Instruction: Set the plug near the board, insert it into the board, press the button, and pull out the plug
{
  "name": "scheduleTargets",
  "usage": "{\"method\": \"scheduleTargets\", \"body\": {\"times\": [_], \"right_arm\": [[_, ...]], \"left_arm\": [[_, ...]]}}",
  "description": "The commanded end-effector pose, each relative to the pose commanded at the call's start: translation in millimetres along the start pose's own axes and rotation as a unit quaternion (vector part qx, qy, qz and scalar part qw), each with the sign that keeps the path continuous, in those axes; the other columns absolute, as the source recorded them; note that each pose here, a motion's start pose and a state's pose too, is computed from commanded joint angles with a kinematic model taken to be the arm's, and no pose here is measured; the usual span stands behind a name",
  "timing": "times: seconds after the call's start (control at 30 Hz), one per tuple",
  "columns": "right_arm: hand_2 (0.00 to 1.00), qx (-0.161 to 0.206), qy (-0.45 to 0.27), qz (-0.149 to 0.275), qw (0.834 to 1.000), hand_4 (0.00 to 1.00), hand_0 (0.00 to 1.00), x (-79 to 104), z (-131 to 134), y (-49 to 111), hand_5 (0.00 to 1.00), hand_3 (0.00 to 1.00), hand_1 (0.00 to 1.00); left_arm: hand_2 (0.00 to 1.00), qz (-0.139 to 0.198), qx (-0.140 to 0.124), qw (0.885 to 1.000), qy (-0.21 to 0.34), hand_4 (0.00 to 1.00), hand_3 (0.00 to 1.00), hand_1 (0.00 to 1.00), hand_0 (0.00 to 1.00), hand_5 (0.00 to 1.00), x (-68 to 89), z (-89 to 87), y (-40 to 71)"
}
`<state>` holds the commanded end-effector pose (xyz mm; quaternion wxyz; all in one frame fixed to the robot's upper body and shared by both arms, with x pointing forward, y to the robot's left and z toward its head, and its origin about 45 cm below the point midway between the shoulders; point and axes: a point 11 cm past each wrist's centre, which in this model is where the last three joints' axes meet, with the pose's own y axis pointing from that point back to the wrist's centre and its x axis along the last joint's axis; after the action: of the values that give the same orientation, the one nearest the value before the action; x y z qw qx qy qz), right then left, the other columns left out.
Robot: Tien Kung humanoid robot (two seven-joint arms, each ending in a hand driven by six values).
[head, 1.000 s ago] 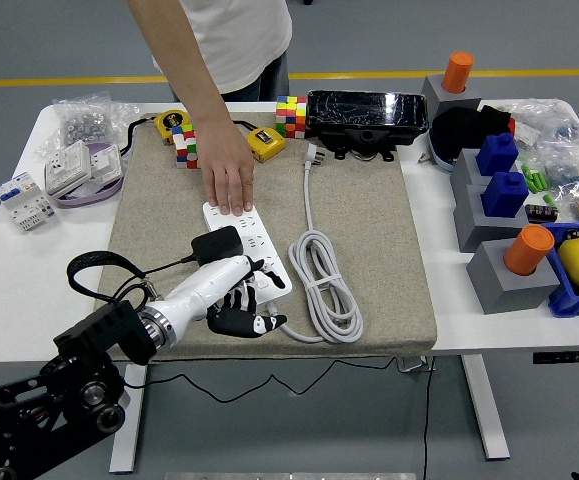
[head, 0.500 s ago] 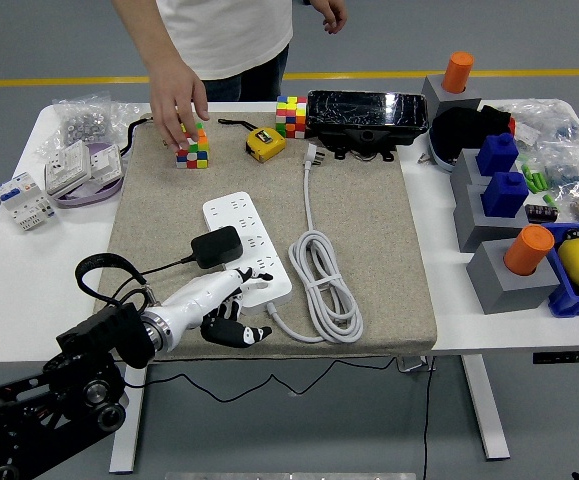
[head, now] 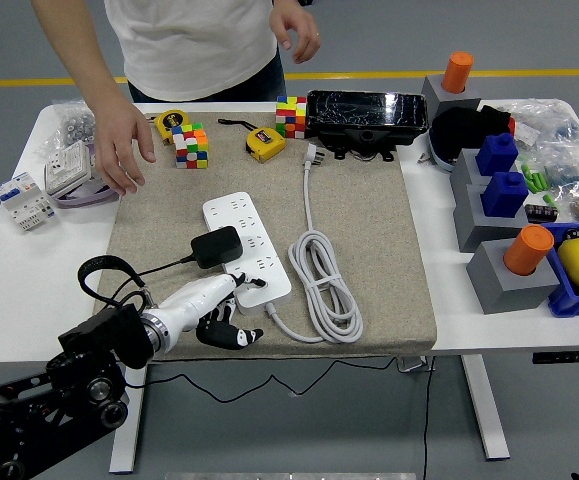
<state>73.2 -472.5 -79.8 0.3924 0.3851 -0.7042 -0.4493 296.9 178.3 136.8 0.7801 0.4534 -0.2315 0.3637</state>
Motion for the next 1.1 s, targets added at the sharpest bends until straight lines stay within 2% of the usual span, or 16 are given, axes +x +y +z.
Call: {"method": "scheduleTargets", "body": {"times": [0.03, 0.07, 0.23, 0.27, 0.3, 0.43, 0.47, 0.8, 1.1], "right_arm": [[0.684, 0.000, 0.000, 0.000, 1.000, 0.980, 0.578, 0.0, 0, 0.0, 0.518, 0.617, 0.671], [0.684, 0.000, 0.000, 0.000, 1.000, 0.980, 0.580, 0.1, 0, 0.0, 0.518, 0.617, 0.672], [0.684, 0.000, -0.001, 0.000, 1.000, 0.980, 0.580, 0.0, 0, 0.0, 0.518, 0.617, 0.672], [0.684, 0.000, 0.000, 0.000, 1.000, 0.980, 0.579, -0.3, 0, 0.0, 0.518, 0.617, 0.671], [0.684, 0.000, 0.000, 0.000, 1.000, 0.980, 0.579, -0.4, 0, 0.0, 0.518, 0.617, 0.671], [0.684, 0.000, 0.000, 0.000, 1.000, 0.980, 0.579, -0.5, 0, 0.0, 0.518, 0.617, 0.671], [0.683, 0.000, 0.000, 0.000, 1.000, 0.980, 0.581, -0.4, 1, 0.0, 0.519, 0.616, 0.671], [0.683, 0.001, 0.000, -0.001, 1.000, 0.980, 0.581, -0.9, 0, 0.0, 0.520, 0.617, 0.672], [0.683, 0.000, 0.000, -0.001, 1.000, 0.981, 0.579, -0.9, 0, -0.1, 0.520, 0.617, 0.671]], "left_arm": [[0.140, -0.001, 0.001, 1.000, -0.001, 0.743, 0.827, 0.079, 0.065, 0.265, -0.2, -0.2, 0.0], [0.140, -0.002, 0.002, 1.000, -0.001, 0.742, 0.778, 0.078, 0.065, 0.267, -0.6, -0.3, 0.0], [0.140, -0.005, 0.004, 1.000, 0.000, 0.742, 0.778, 0.078, 0.065, 0.267, -1.4, -0.4, 0.0], [0.139, -0.004, 0.002, 1.000, 0.000, 0.740, 0.723, 0.078, 0.066, 0.270, -1.2, -0.1, -0.1], [0.139, -0.003, 0.001, 1.000, 0.000, 0.740, 0.723, 0.078, 0.066, 0.270, -1.1, 0.1, -0.2], [0.139, 0.022, -0.035, 0.999, 0.029, 0.740, 0.723, 0.078, 0.066, 0.270, 6.4, 8.4, 1.6], [0.140, 0.026, -0.044, 0.998, 0.037, 0.739, 0.641, 0.073, 0.070, 0.273, 7.8, 10.3, 1.9], [0.143, 0.077, -0.125, 0.981, 0.124, 0.748, 0.608, 0.065, 0.088, 0.293, 23.8, 24.2, 7.0], [0.148, 0.086, -0.138, 0.977, 0.138, 0.754, 0.608, 0.065, 0.090, 0.303, 26.6, 28.9, 11.2]]}}
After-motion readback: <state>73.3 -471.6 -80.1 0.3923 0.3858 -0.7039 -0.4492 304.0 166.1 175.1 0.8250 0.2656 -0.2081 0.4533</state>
